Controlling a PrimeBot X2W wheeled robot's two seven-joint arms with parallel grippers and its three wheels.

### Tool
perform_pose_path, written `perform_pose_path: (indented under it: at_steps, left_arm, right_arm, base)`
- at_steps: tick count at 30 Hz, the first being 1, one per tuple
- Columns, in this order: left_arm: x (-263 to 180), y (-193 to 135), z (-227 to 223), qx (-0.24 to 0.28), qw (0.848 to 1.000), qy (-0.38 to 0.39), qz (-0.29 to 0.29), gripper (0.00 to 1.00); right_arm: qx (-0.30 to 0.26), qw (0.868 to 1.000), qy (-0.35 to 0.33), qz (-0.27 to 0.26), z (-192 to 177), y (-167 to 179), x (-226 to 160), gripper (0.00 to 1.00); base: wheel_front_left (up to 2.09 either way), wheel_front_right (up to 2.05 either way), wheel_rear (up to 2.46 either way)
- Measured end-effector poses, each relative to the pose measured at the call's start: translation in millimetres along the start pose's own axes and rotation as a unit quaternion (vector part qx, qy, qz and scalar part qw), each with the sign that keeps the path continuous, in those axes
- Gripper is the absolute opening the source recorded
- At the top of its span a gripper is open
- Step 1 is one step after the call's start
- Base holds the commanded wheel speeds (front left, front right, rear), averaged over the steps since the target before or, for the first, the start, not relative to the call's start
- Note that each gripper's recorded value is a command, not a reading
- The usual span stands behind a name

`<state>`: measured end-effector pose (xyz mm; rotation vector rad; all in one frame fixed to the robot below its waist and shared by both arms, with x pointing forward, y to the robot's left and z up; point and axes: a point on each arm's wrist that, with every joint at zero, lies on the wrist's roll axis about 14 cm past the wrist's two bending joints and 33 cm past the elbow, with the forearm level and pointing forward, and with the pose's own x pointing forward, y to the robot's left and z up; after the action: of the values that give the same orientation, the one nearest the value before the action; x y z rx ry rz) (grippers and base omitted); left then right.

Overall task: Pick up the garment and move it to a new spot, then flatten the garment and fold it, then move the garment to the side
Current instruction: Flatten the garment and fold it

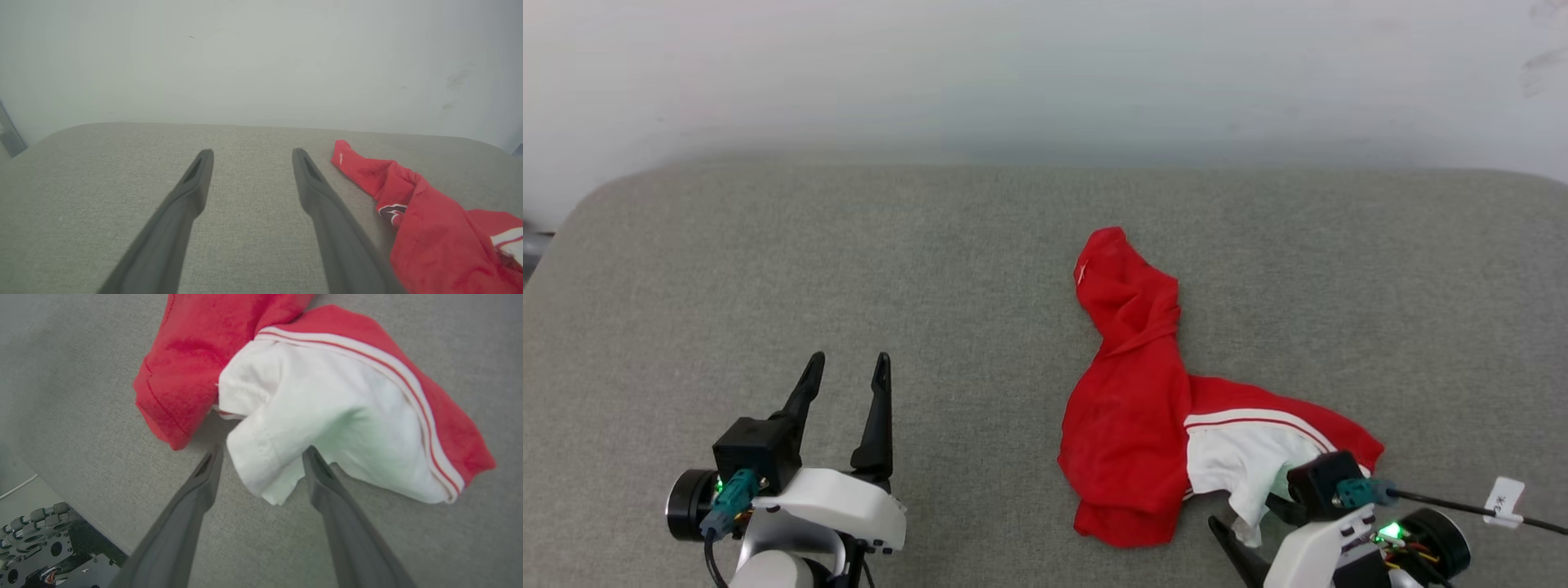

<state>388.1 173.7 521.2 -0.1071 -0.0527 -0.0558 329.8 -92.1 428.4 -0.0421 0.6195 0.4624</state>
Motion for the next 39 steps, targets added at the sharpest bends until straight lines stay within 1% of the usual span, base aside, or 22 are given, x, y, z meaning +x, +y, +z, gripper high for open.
perform_pose_path:
  at_steps: [3,4,5,8,11,12,16,18,21,24,27,30,32,36,39]
  left_arm:
    - [5.0,2.3,-5.4,-0.002,1.000,0.004,0.003,1.00]
    - [5.8,3.4,-8.2,-0.003,1.000,0.008,0.005,1.00]
    - [6.3,4.1,-10.8,-0.003,1.000,0.011,0.007,1.00]
    - [10.5,6.2,-14.3,-0.004,1.000,0.013,0.010,1.00]
    - [12.1,7.3,-19.3,-0.004,1.000,0.019,0.011,1.00]
    - [14.5,5.9,-19.8,-0.004,1.000,0.018,0.009,1.00]
    - [19.6,0.7,-20.0,-0.009,1.000,0.016,0.003,1.00]
    - [21.9,-2.9,-21.0,-0.012,1.000,0.016,-0.002,1.00]
    - [26.4,-6.1,-22.6,-0.013,1.000,0.017,-0.008,1.00]
    - [28.3,-8.5,-26.8,-0.015,1.000,0.022,-0.013,1.00]
    - [30.6,-7.2,-30.5,-0.015,0.999,0.025,-0.011,1.00]
    - [32.9,-4.9,-35.1,-0.016,0.999,0.030,-0.008,1.00]
    - [33.3,-4.2,-39.4,-0.017,0.999,0.036,-0.007,1.00]
    - [35.7,-2.8,-43.9,-0.019,0.999,0.040,-0.005,1.00]
    - [36.7,-1.0,-44.8,-0.018,0.999,0.040,-0.002,1.00]
  right_arm:
    - [0.000,1.000,0.002,0.007,1.7,-0.1,13.6,1.00]
    - [0.000,1.000,0.002,0.008,2.6,-0.8,17.4,0.37]
    - [0.000,1.000,0.001,0.009,3.9,-1.5,20.8,0.00]
    - [-0.002,1.000,-0.017,0.008,15.3,-6.5,27.4,0.00]
    - [-0.012,0.999,-0.052,-0.008,38.3,-22.3,27.3,0.00]
    - [-0.018,0.997,-0.077,-0.024,57.2,-34.3,23.9,0.00]
    - [-0.037,0.989,-0.123,-0.075,95.5,-69.3,11.9,0.00]
    - [-0.037,0.985,-0.137,-0.100,110.1,-88.5,5.8,0.00]
    - [-0.020,0.979,-0.140,-0.149,119.3,-127.6,-3.8,0.00]
    - [0.016,0.972,-0.124,-0.197,110.2,-166.3,-12.3,0.00]
    - [0.067,0.965,-0.093,-0.235,85.3,-199.2,-18.4,0.00]
    - [0.121,0.956,-0.059,-0.262,54.4,-222.6,-21.8,0.00]
    - [0.153,0.949,-0.033,-0.275,31.0,-231.3,-22.3,0.00]
    - [0.220,0.931,0.015,-0.292,-22.2,-237.4,-21.3,0.00]
    - [0.248,0.921,0.035,-0.297,-47.6,-235.6,-18.2,0.00]
  base:
    - [0.00,0.00,0.00]
    - [0.00,0.00,0.00]
    - [0.00,0.00,0.00]
    - [0.00,0.00,0.00]
    - [0.00,0.00,0.00]
    - [0.00,0.00,0.00]
    - [0.00,0.00,0.00]
    - [0.00,0.00,0.00]
    - [0.00,0.00,0.00]
    - [0.00,0.00,0.00]
    - [0.00,0.00,0.00]
    - [0.00,0.00,0.00]
    - [0.00,0.00,0.00]
    - [0.00,0.00,0.00]
    - [0.00,0.00,0.00]
